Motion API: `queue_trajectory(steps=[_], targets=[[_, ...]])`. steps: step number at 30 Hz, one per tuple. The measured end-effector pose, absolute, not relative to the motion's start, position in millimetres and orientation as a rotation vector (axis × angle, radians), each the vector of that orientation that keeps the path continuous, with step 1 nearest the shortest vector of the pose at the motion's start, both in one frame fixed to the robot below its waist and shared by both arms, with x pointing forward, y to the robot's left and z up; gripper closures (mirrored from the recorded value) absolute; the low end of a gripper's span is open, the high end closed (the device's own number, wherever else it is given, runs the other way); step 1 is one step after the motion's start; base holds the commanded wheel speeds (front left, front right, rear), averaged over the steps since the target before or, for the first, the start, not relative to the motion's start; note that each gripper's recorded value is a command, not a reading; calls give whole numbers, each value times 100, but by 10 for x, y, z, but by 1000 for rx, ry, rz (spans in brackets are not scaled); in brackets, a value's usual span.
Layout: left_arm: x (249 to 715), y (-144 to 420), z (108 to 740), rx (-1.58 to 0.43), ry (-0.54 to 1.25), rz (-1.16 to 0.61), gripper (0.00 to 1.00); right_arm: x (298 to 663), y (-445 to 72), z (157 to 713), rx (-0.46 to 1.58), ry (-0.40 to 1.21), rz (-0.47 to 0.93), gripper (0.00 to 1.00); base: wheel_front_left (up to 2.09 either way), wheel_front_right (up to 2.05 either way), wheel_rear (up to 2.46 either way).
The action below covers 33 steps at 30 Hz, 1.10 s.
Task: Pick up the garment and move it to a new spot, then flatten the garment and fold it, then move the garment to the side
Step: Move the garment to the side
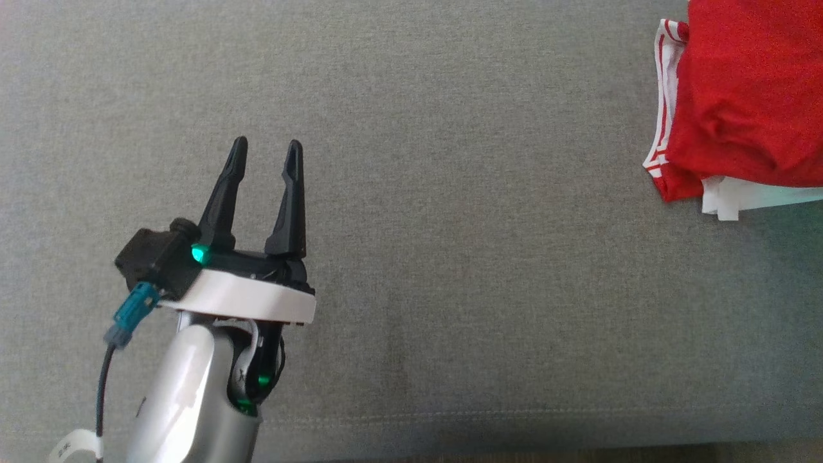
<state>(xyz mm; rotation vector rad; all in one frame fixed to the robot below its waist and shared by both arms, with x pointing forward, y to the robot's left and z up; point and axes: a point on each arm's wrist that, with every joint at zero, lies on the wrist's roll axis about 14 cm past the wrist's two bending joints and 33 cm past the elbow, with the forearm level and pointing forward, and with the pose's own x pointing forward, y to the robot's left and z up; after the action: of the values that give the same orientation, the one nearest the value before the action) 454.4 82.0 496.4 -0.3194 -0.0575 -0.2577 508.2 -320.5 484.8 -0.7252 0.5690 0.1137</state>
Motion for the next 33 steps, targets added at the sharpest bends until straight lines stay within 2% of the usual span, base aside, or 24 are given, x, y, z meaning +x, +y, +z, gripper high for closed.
queue_trajectory(steps=[10, 16, 22, 26, 29, 33], targets=[[4520, 823, 4989, -316, -61, -262, 0, 5076, -3145, 4986, -696, 515, 85, 0, 0, 0, 0], [4485, 841, 5085, -310, -83, -261, 0, 5157, -2929, 5254, -638, 392, 88, 0, 0, 0, 0], [4411, 892, 5238, -302, -118, -247, 0, 5224, -2411, 5676, -480, 149, 139, 0, 0, 0, 0], [4313, 985, 5295, -288, -132, -217, 0, 5147, -2020, 5915, -336, -14, 184, 0, 0, 0, 0], [4237, 1052, 5362, -281, -153, -197, 0, 5001, -1761, 5926, -206, -83, 205, 0, 0, 0, 0], [4130, 1099, 5437, -272, -171, -184, 0, 4728, -1395, 5768, -73, -99, 246, 0, 0, 0, 0]])
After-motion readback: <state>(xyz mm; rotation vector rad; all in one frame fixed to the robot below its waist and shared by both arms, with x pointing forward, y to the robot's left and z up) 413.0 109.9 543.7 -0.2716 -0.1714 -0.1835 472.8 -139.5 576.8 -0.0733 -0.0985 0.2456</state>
